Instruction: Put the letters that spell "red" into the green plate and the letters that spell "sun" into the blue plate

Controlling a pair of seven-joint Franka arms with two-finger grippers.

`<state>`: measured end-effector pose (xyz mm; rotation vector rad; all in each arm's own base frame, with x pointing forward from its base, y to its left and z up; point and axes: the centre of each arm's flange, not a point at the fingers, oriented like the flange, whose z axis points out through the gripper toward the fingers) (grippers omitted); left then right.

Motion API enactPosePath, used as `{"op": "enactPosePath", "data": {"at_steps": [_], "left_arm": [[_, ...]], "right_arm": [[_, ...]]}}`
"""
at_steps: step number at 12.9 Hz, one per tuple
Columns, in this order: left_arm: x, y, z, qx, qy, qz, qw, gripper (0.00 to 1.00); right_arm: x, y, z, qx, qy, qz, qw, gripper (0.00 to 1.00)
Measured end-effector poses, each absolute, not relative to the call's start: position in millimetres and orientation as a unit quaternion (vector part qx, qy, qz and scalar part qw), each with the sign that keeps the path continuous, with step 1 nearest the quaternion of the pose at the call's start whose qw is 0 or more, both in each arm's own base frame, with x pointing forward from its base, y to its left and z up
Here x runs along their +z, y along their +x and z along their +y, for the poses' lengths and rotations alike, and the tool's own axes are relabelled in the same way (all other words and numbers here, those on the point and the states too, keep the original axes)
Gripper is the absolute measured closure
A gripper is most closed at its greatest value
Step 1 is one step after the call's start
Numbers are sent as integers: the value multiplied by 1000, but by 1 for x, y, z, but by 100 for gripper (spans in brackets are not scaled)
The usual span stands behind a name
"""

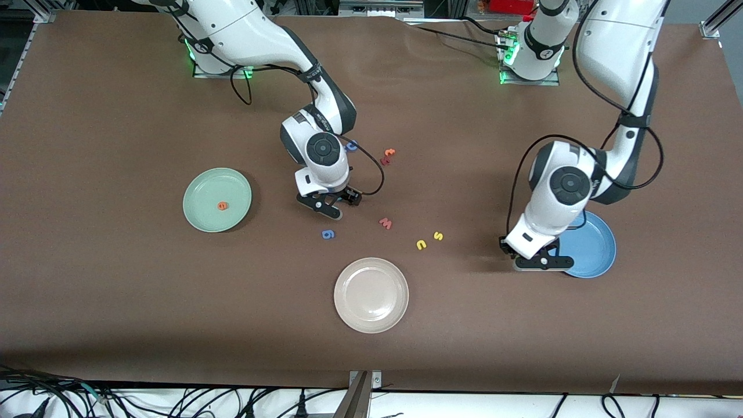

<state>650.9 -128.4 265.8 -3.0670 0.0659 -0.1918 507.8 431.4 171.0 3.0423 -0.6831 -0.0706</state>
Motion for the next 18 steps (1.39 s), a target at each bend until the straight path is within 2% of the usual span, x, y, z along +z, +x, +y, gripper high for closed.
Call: {"op": "enactPosePath", "data": {"at_steps": [1, 2, 3, 5, 6, 13, 18], "left_arm": [[274, 652, -114, -57, -997, 36, 30, 73], [282, 653, -101, -50, -997, 51, 29, 73], [287, 652, -88, -42, -996, 67, 30, 73], [293, 652, -64, -33, -994, 102, 33, 73], [293, 653, -53, -31, -992, 116, 34, 73], [290, 641, 4, -15, -985, 167, 35, 73], [267, 628, 43, 12, -983, 179, 30, 73]], "right_arm": [[173, 509, 432, -21, 975, -219, 9, 30], [173, 510, 432, -20, 975, -220, 10, 30], [174, 511, 432, -20, 975, -220, 9, 36], [177, 513, 434, -17, 975, -220, 6, 63], [178, 513, 434, -17, 975, -220, 6, 69], [178, 515, 432, -16, 975, -221, 6, 71], [213, 542, 406, -20, 980, -196, 36, 71]]}}
